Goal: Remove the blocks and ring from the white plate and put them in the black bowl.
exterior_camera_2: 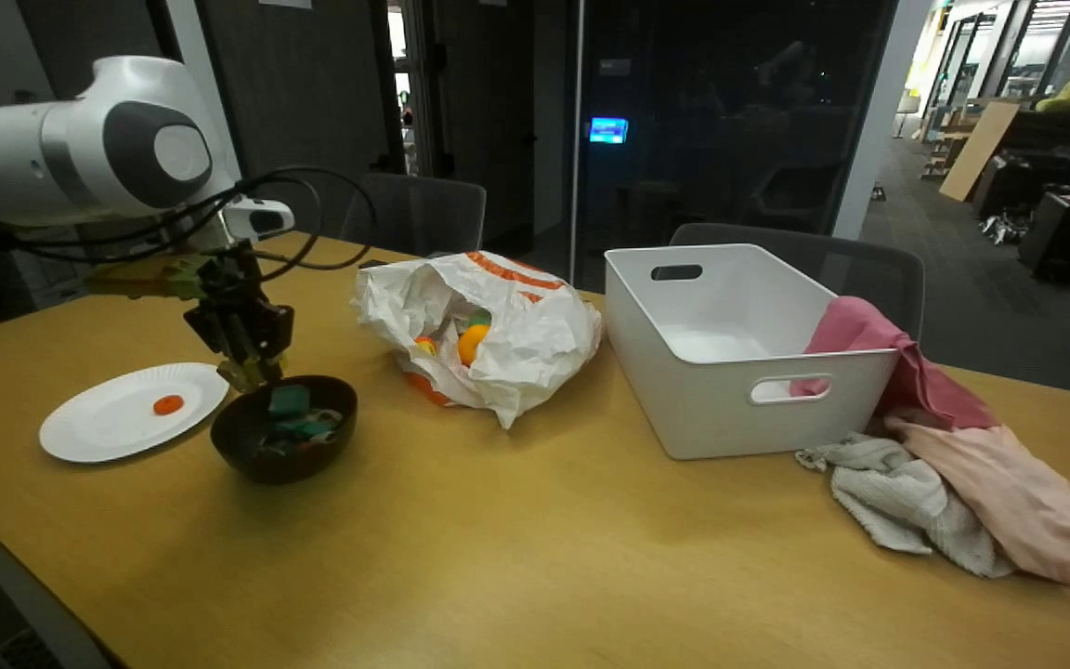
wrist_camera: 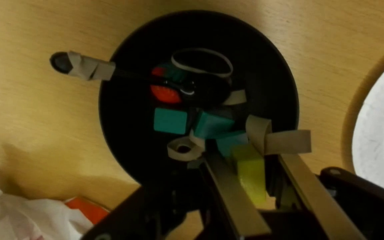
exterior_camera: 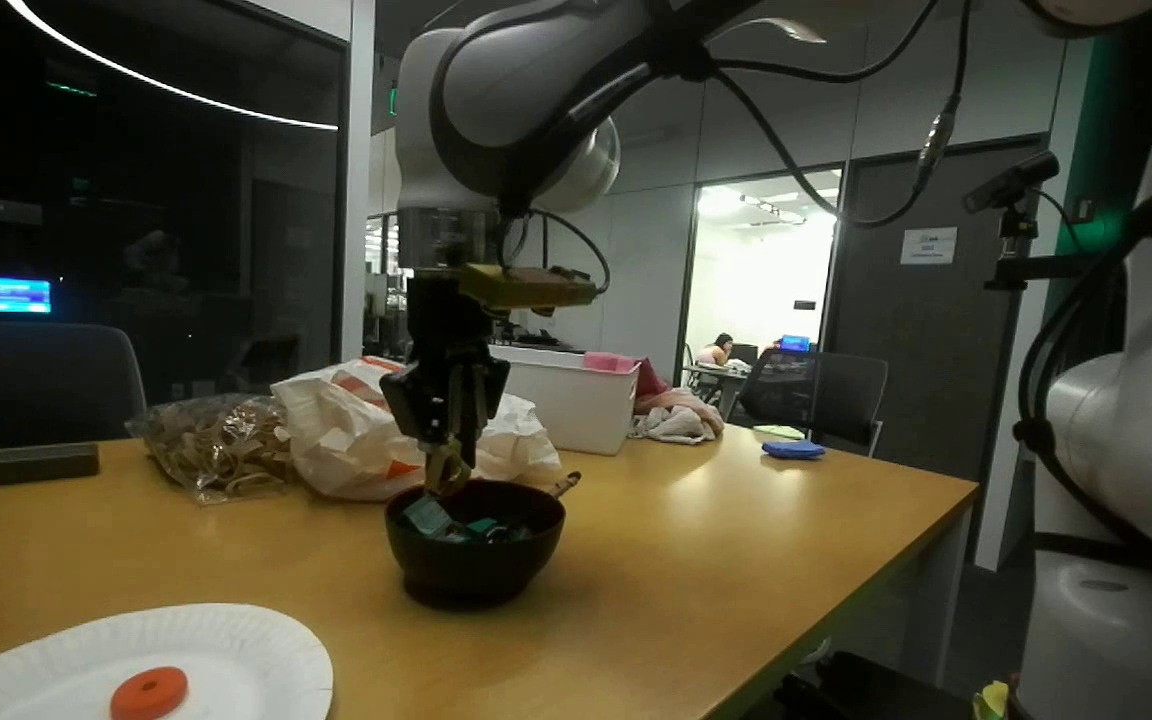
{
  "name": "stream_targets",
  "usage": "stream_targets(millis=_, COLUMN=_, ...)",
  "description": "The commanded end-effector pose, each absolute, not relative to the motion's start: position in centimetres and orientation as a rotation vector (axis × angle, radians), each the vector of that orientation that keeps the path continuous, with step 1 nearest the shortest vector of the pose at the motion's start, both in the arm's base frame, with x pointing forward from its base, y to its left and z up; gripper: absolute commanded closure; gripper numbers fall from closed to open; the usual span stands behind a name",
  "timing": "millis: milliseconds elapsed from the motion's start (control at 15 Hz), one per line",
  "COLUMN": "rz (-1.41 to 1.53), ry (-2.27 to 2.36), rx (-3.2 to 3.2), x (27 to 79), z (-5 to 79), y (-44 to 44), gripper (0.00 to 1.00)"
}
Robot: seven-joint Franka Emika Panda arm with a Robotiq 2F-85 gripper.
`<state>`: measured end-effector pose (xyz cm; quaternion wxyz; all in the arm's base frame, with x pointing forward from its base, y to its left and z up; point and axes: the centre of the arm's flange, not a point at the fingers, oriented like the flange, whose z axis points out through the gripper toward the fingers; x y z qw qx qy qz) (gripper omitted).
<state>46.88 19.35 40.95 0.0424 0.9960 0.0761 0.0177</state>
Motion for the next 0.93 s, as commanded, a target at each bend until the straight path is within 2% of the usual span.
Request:
stream_targets(millis=0, rz=0.075, ry=0.2, rx=3.044, x=46.0, z=40.1, y=18.2, gripper=0.46)
stream_targets(millis=200, rz=0.087, ry=0.203, rx=3.052, x=45.9, z=39.8, y=18.0, gripper=0.28)
stream_targets(millis=400, rz=0.139, ry=0.214, rx=3.058, x=45.8, z=40.2, y=18.3, gripper=0.04)
stream_targets(millis=533, rz=0.164, ry=0.259, rx=3.083, x=45.3, z=40.5, y=19.8, gripper=0.0)
stream_targets(millis=867, rz=0.131, ry=0.51, rx=3.102, x=42.8, z=39.7, y=26.7, gripper=0.0)
